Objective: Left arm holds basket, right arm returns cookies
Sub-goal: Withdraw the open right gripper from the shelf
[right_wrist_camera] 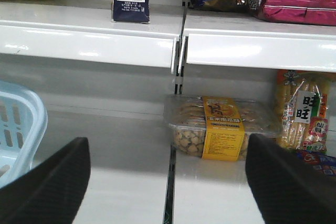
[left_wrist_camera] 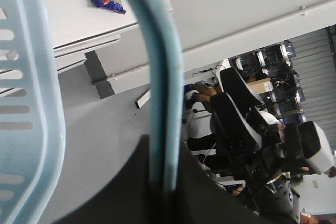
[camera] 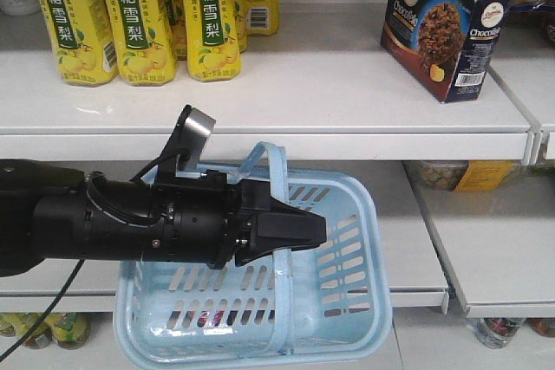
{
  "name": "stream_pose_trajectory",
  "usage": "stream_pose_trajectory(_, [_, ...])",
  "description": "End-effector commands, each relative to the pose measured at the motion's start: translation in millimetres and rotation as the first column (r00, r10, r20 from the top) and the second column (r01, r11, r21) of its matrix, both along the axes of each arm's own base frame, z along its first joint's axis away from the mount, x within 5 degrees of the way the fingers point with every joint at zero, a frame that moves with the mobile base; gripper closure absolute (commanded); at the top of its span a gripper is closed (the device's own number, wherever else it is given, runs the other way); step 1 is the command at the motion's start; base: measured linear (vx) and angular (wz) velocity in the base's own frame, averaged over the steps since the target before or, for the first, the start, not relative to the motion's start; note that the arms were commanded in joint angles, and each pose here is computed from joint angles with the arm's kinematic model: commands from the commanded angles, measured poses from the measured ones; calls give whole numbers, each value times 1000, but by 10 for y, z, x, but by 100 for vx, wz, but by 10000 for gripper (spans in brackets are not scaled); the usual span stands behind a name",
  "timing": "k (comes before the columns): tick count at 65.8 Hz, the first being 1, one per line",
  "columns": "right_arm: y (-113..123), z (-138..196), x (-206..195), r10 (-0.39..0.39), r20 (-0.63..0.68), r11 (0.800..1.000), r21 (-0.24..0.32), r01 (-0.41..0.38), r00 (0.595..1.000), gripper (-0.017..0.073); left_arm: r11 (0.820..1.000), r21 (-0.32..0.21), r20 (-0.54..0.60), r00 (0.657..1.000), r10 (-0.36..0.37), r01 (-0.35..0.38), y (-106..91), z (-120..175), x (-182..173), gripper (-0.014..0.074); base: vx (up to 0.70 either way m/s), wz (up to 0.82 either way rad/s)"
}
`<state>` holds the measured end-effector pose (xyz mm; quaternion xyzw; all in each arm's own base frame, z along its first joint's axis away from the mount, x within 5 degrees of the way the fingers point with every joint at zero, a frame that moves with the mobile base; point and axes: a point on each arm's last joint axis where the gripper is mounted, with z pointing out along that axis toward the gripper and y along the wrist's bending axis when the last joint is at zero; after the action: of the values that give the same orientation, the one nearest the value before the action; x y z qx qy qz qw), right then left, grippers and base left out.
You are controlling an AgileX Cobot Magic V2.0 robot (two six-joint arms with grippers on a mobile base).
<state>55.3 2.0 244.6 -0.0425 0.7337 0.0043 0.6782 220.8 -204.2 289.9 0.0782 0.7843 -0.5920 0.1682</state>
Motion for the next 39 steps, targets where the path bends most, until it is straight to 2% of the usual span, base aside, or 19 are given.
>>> stream_pose_trajectory(1, [13, 112, 13, 11, 107, 1000, 0, -11, 994, 4, 991, -132, 38, 999, 19, -13, 6, 313, -20, 596, 0, 0])
stream_pose_trajectory(11, [15, 94, 18, 12, 109, 1000, 0, -12, 994, 11, 991, -132, 38, 999, 19, -13, 6, 313, -20, 596, 0, 0])
stream_pose_trajectory(20, [15, 94, 18, 12, 109, 1000, 0, -12, 994, 78, 991, -132, 38, 999, 19, -13, 6, 313, -20, 596, 0, 0])
stream_pose_trajectory(27, [15, 94, 18, 12, 109, 1000, 0, -12, 994, 179, 991, -132, 38, 999, 19, -13, 6, 313, -20, 596, 0, 0])
stream_pose_trajectory(39, [14, 86, 18, 11, 100, 1000, -1, -11, 995, 414, 991, -132, 38, 999, 19, -13, 6, 313, -20, 596, 0, 0])
